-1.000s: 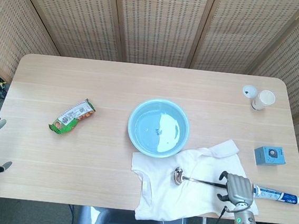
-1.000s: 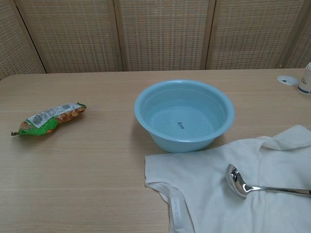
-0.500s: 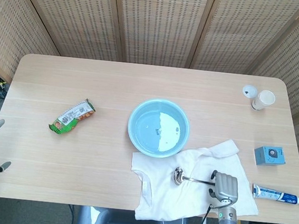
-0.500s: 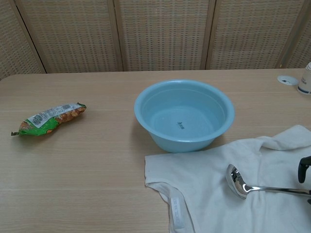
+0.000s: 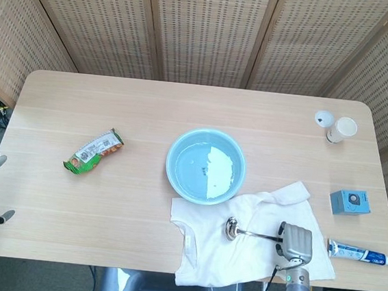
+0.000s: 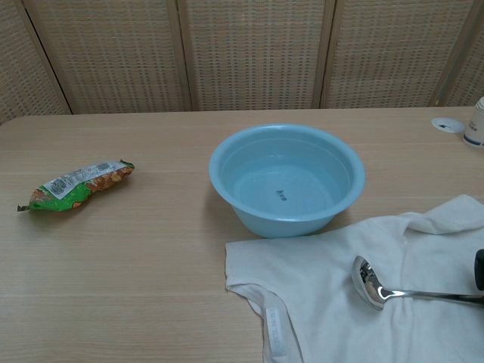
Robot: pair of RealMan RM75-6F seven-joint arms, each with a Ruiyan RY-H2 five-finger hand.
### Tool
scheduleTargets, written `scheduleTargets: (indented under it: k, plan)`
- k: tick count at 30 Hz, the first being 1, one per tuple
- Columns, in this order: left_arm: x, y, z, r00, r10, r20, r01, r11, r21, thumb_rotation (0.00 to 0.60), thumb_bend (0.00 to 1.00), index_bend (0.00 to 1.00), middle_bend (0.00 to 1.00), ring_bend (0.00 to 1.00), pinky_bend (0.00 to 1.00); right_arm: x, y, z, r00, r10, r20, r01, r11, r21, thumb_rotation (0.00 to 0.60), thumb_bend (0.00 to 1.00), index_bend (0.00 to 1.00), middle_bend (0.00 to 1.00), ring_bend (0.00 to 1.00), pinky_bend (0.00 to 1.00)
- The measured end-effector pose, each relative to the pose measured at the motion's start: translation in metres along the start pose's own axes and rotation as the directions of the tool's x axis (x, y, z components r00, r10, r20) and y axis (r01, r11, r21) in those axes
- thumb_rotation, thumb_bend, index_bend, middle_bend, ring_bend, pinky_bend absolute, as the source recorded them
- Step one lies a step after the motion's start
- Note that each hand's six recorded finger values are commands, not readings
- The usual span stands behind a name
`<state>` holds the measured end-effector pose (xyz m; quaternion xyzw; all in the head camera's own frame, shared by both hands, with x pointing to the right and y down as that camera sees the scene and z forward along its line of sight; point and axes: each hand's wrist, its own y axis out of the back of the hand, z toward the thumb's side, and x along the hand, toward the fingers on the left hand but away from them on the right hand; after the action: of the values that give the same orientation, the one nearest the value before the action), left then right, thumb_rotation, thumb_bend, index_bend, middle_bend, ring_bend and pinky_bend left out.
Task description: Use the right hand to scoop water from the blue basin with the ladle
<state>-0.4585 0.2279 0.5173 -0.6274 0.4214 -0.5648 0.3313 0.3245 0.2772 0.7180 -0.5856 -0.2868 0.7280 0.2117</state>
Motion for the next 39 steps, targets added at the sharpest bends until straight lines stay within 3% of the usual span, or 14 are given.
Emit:
scheduleTargets:
  k: [11, 20, 26, 39]
  plan:
    - [0.0, 0.001, -0.003, 1.0, 0.001, -0.007, -0.001, 1.0, -0.006, 0.6, 0.0, 0.0, 0.0, 0.0, 0.0, -0.004, -0.007, -0.001, 1.0, 0.002, 0.007, -0.002, 1.0, 0.022, 0.6, 0.5, 0.51, 0.96, 1.0, 1.0]
    - [0.0, 0.001, -0.003, 1.0, 0.002, -0.007, -0.002, 1.0, -0.006, 0.6, 0.0, 0.0, 0.0, 0.0, 0.0, -0.006, -0.005, -0.003, 1.0, 0.0, 0.015, 0.0, 1.0, 0.009, 0.6, 0.67, 0.66, 0.97, 1.0, 1.0]
    - [0.0, 0.001, -0.002, 1.0, 0.002, -0.006, -0.002, 1.0, -0.007, 0.6, 0.0, 0.0, 0.0, 0.0, 0.0, -0.006, 0.009, -0.003, 1.0, -0.03, 0.0, 0.03, 0.999, -0.029, 0.6, 0.76, 0.68, 0.98, 1.0, 1.0]
    - [0.0, 0.002, -0.003, 1.0, 0.0, -0.006, 0.0, 1.0, -0.01, 0.6, 0.0, 0.0, 0.0, 0.0, 0.0, 0.006, 0.05, 0.002, 0.989, -0.122, -0.084, 0.116, 0.99, -0.08, 0.6, 0.77, 0.7, 0.98, 1.0, 1.0]
